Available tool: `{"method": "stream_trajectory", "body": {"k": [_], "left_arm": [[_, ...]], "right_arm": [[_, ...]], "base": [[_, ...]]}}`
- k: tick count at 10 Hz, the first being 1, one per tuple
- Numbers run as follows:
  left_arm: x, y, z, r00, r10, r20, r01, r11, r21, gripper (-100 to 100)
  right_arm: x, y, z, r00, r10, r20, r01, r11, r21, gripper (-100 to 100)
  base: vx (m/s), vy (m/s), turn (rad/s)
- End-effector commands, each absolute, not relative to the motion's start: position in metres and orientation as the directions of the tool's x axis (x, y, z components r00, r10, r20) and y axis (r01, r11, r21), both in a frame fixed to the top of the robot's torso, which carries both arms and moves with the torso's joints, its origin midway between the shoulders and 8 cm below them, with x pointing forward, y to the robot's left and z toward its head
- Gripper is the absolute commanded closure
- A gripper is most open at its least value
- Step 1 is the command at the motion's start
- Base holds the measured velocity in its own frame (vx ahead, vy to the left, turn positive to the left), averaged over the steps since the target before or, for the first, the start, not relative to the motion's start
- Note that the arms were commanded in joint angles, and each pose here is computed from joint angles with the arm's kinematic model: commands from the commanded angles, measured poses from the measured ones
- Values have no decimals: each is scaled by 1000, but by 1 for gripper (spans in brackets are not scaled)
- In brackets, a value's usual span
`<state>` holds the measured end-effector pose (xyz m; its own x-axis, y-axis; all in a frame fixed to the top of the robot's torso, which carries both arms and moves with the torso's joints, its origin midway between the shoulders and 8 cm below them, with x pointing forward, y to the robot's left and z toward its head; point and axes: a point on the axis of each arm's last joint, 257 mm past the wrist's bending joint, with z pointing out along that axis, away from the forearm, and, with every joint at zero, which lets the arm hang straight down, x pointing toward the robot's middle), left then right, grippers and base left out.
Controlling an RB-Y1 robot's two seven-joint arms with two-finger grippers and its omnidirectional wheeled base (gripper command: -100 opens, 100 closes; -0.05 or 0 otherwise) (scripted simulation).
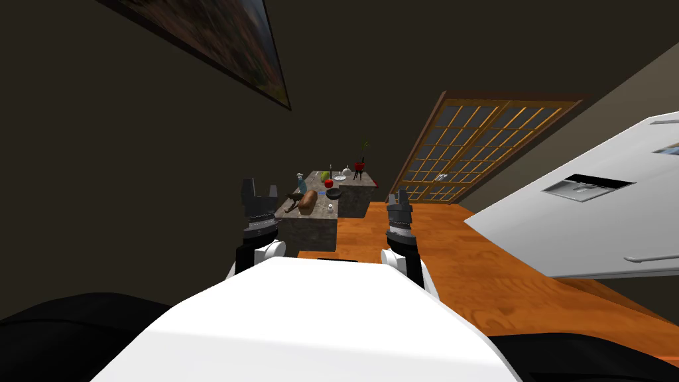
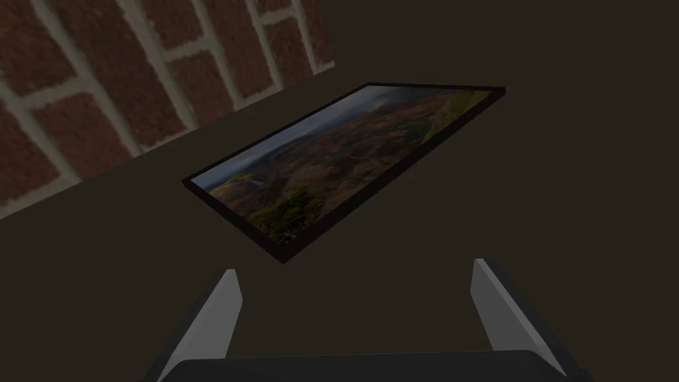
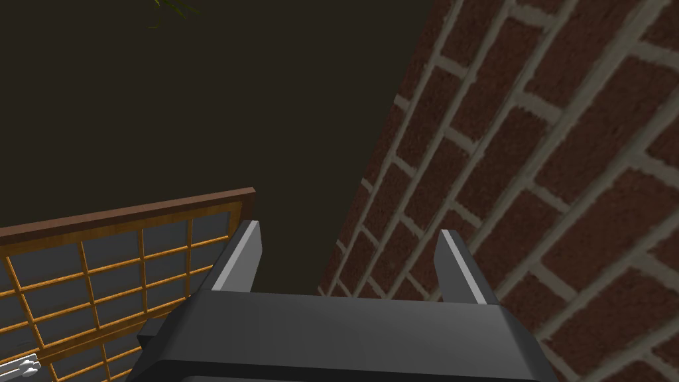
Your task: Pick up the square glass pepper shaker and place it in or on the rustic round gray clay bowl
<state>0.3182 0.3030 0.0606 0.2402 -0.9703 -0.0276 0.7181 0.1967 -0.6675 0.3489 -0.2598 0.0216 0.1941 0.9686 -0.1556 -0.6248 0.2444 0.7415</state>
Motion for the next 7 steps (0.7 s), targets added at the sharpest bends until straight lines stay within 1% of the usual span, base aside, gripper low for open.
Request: {"method": "stream_trajectory", "body": {"k": [1, 7], "left_arm": [[322, 298, 58, 229, -972, -60, 713, 209, -669, -100], [346, 269, 30, 191, -957, -219, 673, 290, -681, -100]], "right_arm": [[349, -260, 22, 194, 969, -156, -625, 244, 742, 0], [349, -260, 22, 194, 969, -156, -625, 244, 742, 0]], "base": [[0, 0, 0], [-19, 12, 4]]}}
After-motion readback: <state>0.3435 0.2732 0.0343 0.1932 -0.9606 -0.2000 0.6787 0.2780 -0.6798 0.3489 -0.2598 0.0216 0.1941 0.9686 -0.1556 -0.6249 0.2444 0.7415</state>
